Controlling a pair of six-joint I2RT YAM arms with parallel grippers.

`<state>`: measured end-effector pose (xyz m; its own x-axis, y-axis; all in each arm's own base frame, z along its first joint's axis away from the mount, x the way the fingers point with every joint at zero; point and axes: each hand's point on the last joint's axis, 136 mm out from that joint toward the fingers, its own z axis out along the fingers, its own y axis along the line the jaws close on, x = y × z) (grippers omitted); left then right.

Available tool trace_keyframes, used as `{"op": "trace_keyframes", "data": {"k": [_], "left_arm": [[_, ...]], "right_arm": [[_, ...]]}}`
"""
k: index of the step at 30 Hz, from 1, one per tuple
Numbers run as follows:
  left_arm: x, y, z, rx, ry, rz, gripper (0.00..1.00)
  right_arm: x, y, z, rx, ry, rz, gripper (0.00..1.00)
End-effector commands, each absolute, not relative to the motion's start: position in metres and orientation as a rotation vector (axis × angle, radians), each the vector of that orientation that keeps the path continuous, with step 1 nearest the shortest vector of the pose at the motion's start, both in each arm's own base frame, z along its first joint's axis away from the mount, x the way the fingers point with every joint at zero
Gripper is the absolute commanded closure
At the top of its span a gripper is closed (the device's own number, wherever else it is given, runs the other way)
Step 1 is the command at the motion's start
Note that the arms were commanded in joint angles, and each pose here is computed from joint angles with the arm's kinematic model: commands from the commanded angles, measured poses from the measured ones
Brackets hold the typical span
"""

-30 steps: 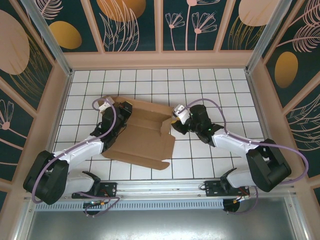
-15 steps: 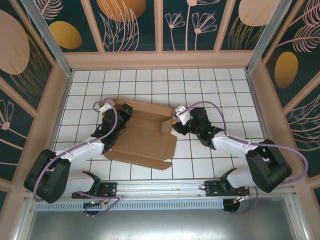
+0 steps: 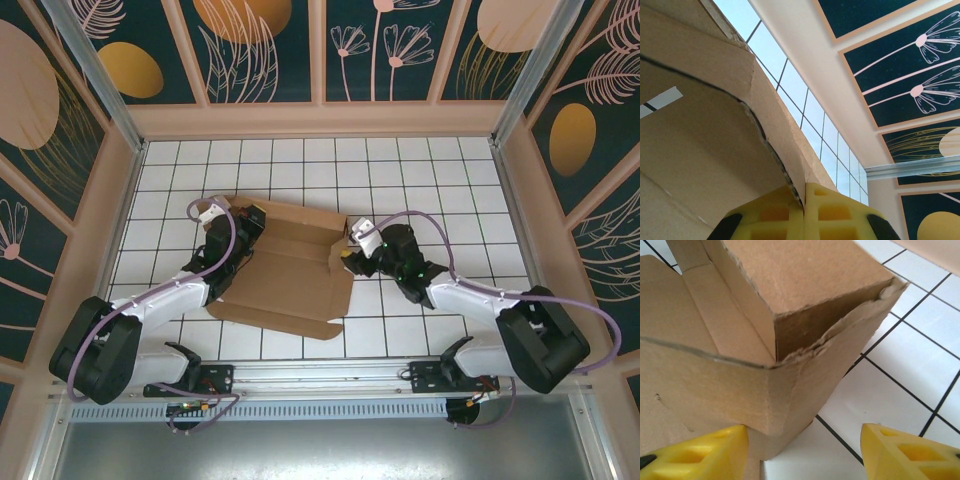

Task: Fold the paper box

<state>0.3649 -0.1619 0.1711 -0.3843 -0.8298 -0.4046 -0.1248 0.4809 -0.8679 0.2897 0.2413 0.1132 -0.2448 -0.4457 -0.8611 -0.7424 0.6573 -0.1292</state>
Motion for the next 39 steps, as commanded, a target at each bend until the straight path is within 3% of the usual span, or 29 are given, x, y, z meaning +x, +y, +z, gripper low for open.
{"op": "trace_keyframes", "data": {"k": [1,9,21,35,39], "left_arm": [[0.369,-0.160,0.179,-0.790,1.809,-0.947,1.00],[0.370,-0.162,0.183,-0.793,1.807,-0.966,1.00],[0.369,-0.159,0.177,-0.857,1.830,-0.953,1.00],[0.367,-0.151,0.167,-1.013,1.846,-0.922,1.00],[0.368,-0.154,0.161,-1.054,1.859,-0.925,1.00]], "right_arm": [[0.295,0.259,0.130,-0.945,1.812,0.444,0.35],[0.312,0.266,0.132,-0.857,1.801,0.440,0.27],[0.347,0.275,0.126,-0.730,1.826,0.299,0.29],[0.377,0.246,0.101,-0.659,1.939,0.046,0.51],[0.398,0.245,0.098,-0.623,1.987,0.027,0.69]]}}
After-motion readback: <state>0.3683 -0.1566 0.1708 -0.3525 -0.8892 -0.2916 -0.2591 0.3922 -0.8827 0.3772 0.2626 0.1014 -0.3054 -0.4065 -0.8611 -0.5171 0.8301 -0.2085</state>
